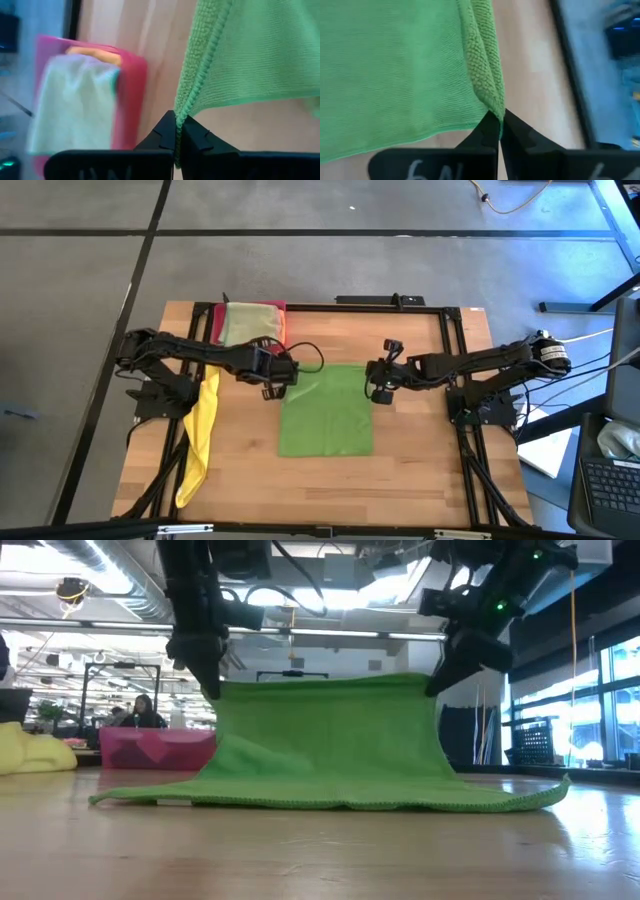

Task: Fold microfiber towels
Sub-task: Fold the green microfiber towel

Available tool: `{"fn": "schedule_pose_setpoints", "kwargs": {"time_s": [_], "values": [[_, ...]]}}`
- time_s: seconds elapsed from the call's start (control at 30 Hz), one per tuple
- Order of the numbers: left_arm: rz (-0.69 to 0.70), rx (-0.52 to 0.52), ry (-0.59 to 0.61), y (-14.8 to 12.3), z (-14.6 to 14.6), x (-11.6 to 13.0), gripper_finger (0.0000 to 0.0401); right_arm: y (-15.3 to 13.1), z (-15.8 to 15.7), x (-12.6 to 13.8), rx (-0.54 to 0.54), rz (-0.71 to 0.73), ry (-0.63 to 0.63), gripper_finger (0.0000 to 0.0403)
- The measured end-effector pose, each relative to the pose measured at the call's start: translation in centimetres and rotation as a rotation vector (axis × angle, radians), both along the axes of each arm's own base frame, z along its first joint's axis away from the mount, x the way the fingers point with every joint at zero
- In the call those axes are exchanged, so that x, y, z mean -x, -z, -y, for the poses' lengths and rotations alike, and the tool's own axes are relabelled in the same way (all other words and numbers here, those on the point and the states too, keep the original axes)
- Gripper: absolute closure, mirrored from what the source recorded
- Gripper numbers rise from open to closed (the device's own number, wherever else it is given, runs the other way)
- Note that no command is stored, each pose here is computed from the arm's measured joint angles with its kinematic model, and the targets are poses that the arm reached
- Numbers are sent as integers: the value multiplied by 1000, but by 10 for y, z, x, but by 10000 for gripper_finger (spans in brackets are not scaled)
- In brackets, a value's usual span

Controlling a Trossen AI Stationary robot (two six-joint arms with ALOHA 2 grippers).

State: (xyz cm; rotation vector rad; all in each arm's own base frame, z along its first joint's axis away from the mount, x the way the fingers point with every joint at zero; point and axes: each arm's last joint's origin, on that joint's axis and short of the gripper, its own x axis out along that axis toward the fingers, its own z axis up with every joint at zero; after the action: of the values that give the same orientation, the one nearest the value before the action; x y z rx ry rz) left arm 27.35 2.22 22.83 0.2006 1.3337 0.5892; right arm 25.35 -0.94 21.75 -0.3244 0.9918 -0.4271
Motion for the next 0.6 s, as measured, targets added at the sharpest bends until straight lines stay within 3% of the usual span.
{"fn": "schedule_pose_setpoints", "kwargs": {"time_s": [0.07, 0.23, 0.4, 0.6], "values": [[-16, -13, 20, 0, -5, 0, 401, -1, 2, 0, 21, 7, 22, 393], [-51, -20, 56, 0, -10, 0, 401, 1, 2, -2, -93, 12, -41, 393], [-92, -73, 117, -1, -18, -1, 401, 1, 2, -2, -98, 11, -43, 393], [-33, -41, 63, -1, -22, -3, 401, 1, 2, -1, -107, 9, -46, 393]]}}
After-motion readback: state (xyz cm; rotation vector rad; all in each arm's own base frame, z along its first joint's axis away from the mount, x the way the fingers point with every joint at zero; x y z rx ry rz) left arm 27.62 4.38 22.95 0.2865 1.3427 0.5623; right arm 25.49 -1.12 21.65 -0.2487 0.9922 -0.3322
